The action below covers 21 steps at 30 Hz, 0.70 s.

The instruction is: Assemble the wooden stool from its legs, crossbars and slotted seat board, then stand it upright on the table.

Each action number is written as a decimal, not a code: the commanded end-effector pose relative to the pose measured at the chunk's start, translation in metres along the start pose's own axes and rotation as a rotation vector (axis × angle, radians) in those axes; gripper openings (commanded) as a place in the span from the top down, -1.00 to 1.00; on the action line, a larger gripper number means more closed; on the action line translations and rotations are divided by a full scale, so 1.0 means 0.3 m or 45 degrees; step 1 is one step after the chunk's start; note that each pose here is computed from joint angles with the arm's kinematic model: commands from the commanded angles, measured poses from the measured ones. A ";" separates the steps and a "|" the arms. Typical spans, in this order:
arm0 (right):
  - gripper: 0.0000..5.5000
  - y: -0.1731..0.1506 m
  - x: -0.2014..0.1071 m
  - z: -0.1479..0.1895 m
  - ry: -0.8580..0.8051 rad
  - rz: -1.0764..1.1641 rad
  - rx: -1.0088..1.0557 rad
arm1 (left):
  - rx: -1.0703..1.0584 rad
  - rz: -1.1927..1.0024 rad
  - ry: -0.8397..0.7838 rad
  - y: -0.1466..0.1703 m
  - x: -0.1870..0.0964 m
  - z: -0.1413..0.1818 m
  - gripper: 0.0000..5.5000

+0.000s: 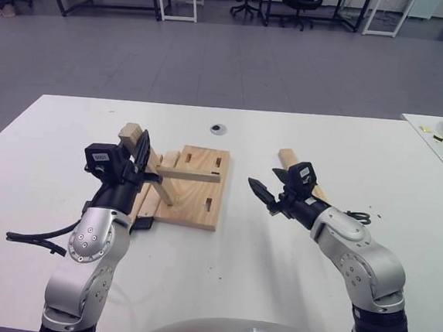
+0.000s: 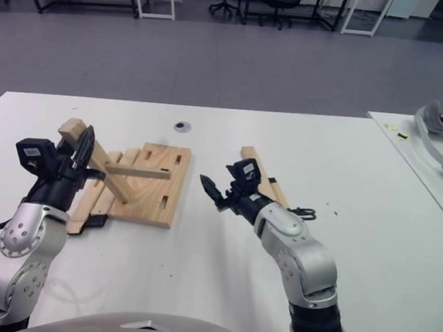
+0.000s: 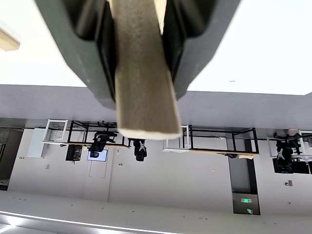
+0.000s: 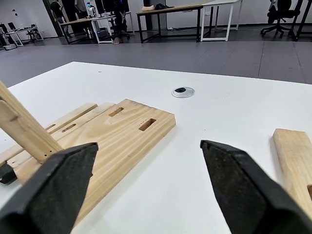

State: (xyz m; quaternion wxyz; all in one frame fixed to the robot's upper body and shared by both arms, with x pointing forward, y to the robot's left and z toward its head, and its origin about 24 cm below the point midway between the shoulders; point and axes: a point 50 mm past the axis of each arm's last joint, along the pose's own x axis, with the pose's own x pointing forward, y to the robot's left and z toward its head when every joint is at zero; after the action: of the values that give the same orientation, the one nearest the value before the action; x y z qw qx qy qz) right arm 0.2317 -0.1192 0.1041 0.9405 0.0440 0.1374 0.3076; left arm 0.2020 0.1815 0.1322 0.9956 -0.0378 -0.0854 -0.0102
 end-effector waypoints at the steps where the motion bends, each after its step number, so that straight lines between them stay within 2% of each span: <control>1: -0.43 0.001 0.006 0.003 -0.019 -0.058 0.004 | 0.107 -0.038 1.233 0.088 -0.255 -0.505 0.63; 4: -0.43 0.003 0.005 0.003 -0.020 -0.060 0.007 | 0.041 -0.080 1.152 0.060 -0.192 -0.494 0.63; 6: -0.43 0.004 0.003 0.002 -0.021 -0.067 0.012 | -0.155 -0.035 1.155 0.050 -0.157 -0.515 0.63; 9: -0.43 0.009 0.005 0.002 -0.023 -0.067 0.016 | -0.309 0.001 1.219 0.054 -0.161 -0.569 0.63; 13: -0.43 0.005 0.003 0.003 -0.032 -0.086 0.031 | -0.249 -0.001 1.307 0.078 -0.191 -0.643 0.63; 16: -0.43 0.007 0.001 0.000 -0.040 -0.101 0.043 | -0.053 -0.072 1.268 0.111 -0.113 -0.690 0.63; 17: -0.43 0.006 0.002 0.000 -0.042 -0.103 0.045 | -0.032 -0.069 1.266 0.127 -0.077 -0.704 0.50; 21: -0.43 0.003 0.004 -0.001 -0.047 -0.112 0.050 | -0.047 -0.042 1.267 0.149 0.025 -0.719 0.23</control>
State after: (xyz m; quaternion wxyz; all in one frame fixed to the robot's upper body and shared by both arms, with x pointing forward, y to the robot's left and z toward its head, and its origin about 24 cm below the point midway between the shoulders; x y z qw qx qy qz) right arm 0.2311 -0.1145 0.1030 0.9421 0.0636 0.1350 0.3004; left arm 0.3016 0.1846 0.0882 0.9881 -0.0986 -0.0405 -0.1111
